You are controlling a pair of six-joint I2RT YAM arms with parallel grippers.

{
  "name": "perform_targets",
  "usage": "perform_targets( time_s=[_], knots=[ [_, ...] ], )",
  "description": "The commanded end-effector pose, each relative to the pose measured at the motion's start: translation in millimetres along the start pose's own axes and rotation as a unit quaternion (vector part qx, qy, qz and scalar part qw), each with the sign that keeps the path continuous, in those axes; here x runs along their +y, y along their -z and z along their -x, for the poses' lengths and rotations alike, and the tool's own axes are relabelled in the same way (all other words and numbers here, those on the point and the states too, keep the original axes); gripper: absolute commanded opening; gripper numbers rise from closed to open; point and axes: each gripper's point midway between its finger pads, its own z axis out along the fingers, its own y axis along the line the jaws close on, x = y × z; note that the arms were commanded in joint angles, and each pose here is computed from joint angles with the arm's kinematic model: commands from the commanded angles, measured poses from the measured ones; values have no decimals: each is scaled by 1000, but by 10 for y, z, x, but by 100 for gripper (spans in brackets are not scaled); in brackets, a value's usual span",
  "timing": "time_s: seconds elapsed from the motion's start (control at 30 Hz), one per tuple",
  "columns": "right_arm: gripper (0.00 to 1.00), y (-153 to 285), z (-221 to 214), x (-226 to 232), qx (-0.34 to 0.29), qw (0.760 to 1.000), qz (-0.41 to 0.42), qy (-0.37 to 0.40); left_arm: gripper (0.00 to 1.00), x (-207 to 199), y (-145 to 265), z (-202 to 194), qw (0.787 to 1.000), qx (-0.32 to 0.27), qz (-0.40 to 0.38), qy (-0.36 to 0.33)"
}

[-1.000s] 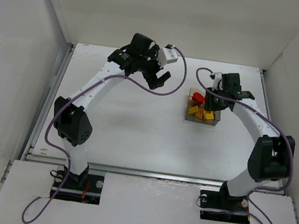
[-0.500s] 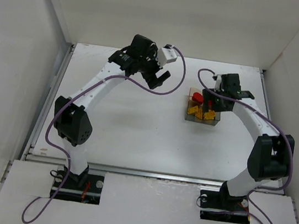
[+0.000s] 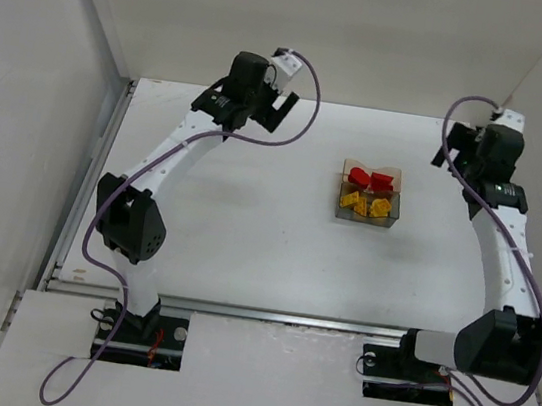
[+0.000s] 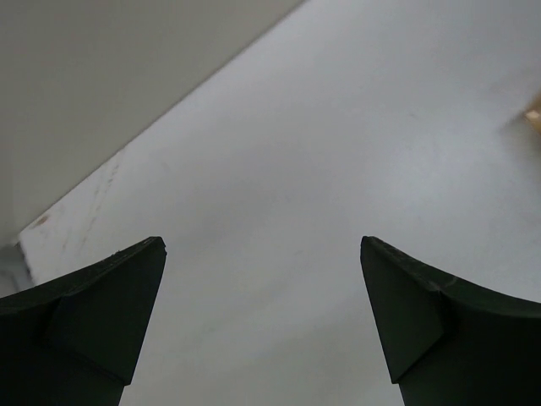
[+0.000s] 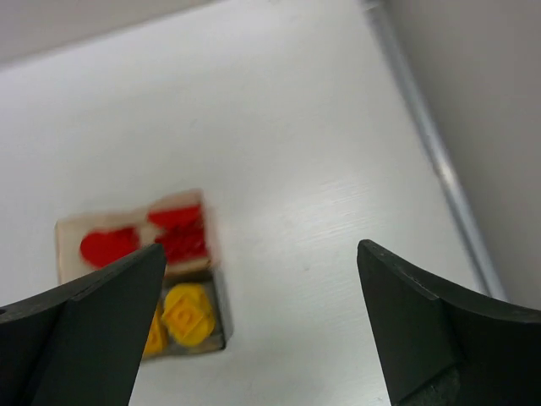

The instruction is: Sort the legos into containers by color

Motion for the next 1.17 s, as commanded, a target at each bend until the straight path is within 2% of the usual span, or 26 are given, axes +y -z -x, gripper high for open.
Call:
perform_targets(
  time_s=[0.0,0.03,0.1,0.13,0.27,0.37,0.7,1.13],
  knots=[
    [100,158,479,-572,-114,979,-128,-108,100,1012,443,336,964,-72,233,105],
    [100,272,506,-867,-138,959,-213,-129,100,1230,556,273,945,-66,295,125],
    [100,427,504,-1157,-168,929,-291,-153,100,1539,712,226,919,-74,353,160],
    [100,604,560,-1331,-200,901,-343,-175,100,1733,818,174,902,-77,382,184],
    [100,854,674,-1507,-242,874,-370,-203,100,2014,990,180,876,-92,407,241],
    [100,900,688,-1548,-248,869,-373,-210,100,2095,1033,153,873,-93,411,247],
    [100,1031,827,-1547,-272,859,-368,-229,100,2065,989,137,879,-88,401,241],
    [100,1069,847,-1542,-278,857,-364,-235,100,2021,951,122,887,-82,388,239]
  ],
)
